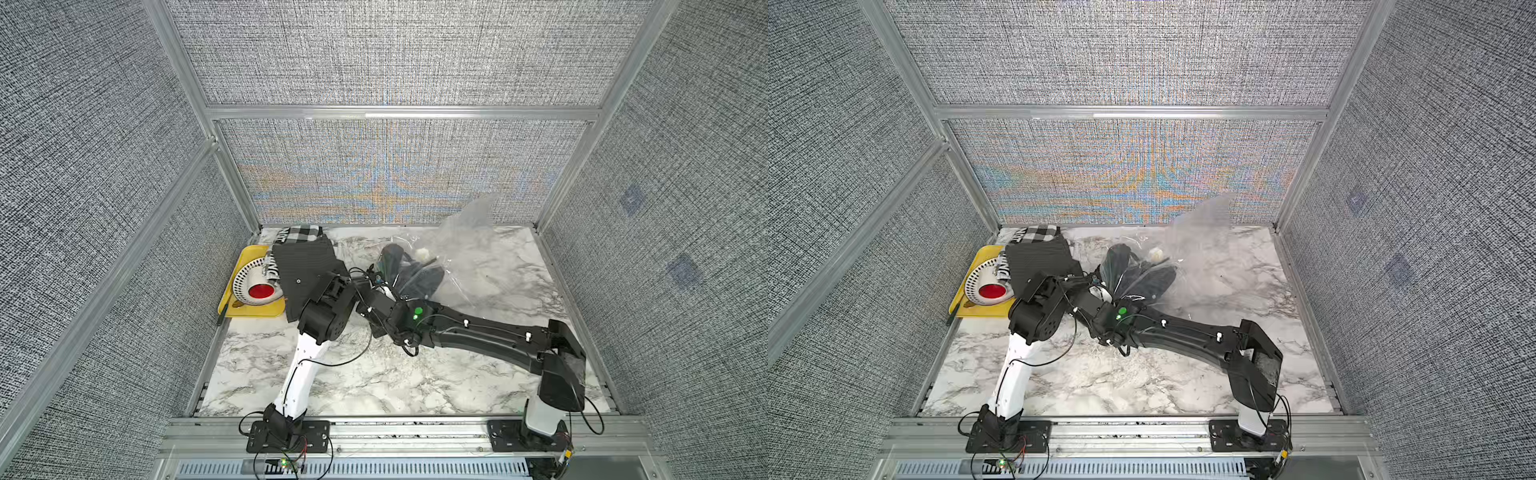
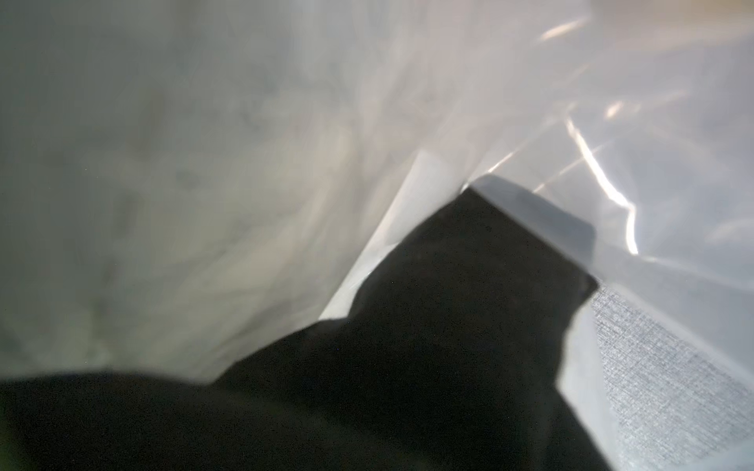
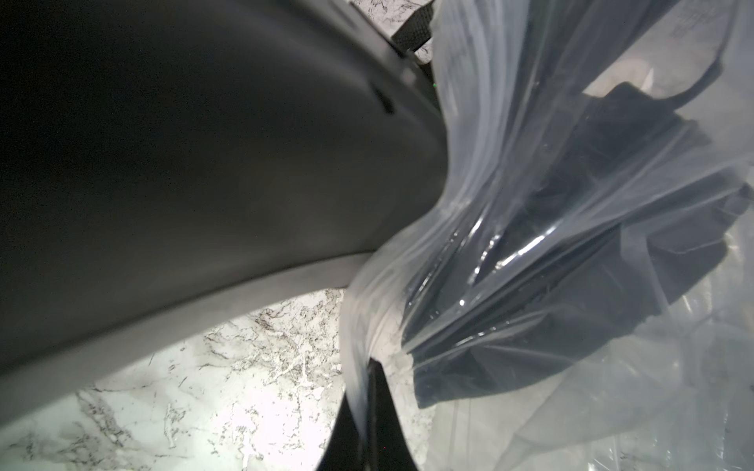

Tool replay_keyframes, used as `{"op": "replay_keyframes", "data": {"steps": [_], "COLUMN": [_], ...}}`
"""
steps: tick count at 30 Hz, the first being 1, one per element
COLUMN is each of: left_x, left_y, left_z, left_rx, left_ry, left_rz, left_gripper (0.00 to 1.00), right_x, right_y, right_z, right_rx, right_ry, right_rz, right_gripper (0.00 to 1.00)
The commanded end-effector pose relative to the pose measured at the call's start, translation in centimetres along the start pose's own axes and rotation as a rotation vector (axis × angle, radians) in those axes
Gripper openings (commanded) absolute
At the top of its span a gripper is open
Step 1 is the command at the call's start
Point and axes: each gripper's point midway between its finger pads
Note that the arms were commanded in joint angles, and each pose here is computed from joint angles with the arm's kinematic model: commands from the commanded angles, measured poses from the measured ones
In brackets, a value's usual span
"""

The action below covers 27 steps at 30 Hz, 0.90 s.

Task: Place the folded shirt into the vacuum bag
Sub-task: Place the shirt in the vacuum bag.

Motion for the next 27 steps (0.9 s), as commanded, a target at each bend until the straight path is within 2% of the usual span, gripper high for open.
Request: {"op": "replay_keyframes", "data": {"steps": [1, 9, 17, 18, 20, 22, 25, 27], "left_x": [-0.1, -0.4, -1.2, -1.3, -0.9, 0.1, 1.7, 2.4], "left_y": [0.4, -0.2, -0.8, -1.0, -1.5, -2.2, -3.7, -4.8], "left_z": [-0.3, -0.7, -0.6, -0.3, 0.1, 0.3, 0.1, -0.1], "left_rx": [-0.054, -0.122, -0.171, -0.166, -0.151, -0.144, -0.133, -0.115], "left_ry": [0.023, 0.093, 0.132, 0.132, 0.163, 0.204, 0.255, 0.272], "left_rz": [-0.121, -0.221, -0.198, -0.180, -0.142, -0.109, -0.061, -0.020], "left_gripper": [0.00, 0.00, 0.02, 0.07, 0.32, 0.64, 0.99, 1.00], "right_x": [1.5, 3.2, 3.2, 2.8, 1.6, -0.1, -2.8, -4.7], "right_y": [-2.6, -1.8, 0.7, 1.2, 1.9, 2.4, 2.9, 2.9], "right_z": [-0.5, -2.1, -3.9, -4.0, -3.9, -3.7, -3.5, -3.3], "right_rx": [0.124, 0.129, 0.096, 0.087, 0.084, 0.090, 0.086, 0.083], "right_ry": [0.070, 0.124, 0.094, 0.070, 0.016, -0.032, -0.071, -0.106], "right_rz": [-0.040, -0.066, -0.087, -0.092, -0.103, -0.100, -0.094, -0.091], "right_gripper": [0.00, 0.00, 0.00, 0.00, 0.00, 0.00, 0.00, 0.00]}}
Point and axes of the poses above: each gripper's point midway between its finger pads, its own z axis out along the fingers, its own x axis along the line the jaws close on, y = z × x
